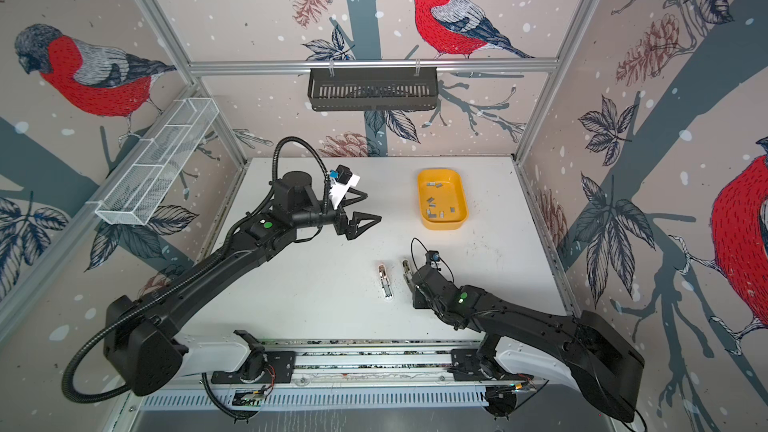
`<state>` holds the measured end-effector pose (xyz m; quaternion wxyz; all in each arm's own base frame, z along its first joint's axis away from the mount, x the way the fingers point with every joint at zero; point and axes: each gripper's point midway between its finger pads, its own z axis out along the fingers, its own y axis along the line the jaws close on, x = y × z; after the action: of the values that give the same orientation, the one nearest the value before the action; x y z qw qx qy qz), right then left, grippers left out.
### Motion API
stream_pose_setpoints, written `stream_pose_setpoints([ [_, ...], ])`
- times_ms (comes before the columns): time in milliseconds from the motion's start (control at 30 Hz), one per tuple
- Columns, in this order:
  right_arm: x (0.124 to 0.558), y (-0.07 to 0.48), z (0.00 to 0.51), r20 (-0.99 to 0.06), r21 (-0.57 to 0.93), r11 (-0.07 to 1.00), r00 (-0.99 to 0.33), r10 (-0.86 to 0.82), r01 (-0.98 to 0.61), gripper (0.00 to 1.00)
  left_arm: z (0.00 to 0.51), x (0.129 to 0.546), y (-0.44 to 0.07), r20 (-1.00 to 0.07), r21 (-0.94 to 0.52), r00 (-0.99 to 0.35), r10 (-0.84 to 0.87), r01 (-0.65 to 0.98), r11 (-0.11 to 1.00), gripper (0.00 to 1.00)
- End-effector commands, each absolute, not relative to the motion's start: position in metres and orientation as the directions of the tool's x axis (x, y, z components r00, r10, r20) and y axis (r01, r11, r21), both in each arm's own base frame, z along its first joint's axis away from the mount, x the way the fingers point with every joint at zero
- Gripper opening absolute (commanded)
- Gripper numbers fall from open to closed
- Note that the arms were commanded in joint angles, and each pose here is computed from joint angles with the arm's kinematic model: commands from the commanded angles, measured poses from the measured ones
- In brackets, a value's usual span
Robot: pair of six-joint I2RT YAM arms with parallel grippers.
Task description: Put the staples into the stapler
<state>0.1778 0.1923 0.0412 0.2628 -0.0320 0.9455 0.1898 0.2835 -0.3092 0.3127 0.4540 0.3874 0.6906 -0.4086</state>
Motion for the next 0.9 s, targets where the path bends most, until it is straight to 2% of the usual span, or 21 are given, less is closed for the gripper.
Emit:
stream_pose_setpoints([
  [0,0.179,0.196,0.044,-0.522,0.351,0.917,-0.853,0.024,-0.189,0.28,0.323,0.284,-0.312,-0.96,-0.182,-0.243,0.142,0.921,0.345,0.97],
  [333,0.18,0.199,0.029,-0.496,0.3,0.935,-0.868,-0.017,-0.19,0.3,0.323,0.284,-0.312,-0.96,-0.18,-0.242,0.143,0.92,0.348,0.97],
  [867,0.195,0.175,0.027,-0.519,0.244,0.967,-0.852,0.062,-0.078,0.27,0.32,0.282,-0.315,-0.956,-0.188,-0.251,0.151,0.921,0.34,0.97],
])
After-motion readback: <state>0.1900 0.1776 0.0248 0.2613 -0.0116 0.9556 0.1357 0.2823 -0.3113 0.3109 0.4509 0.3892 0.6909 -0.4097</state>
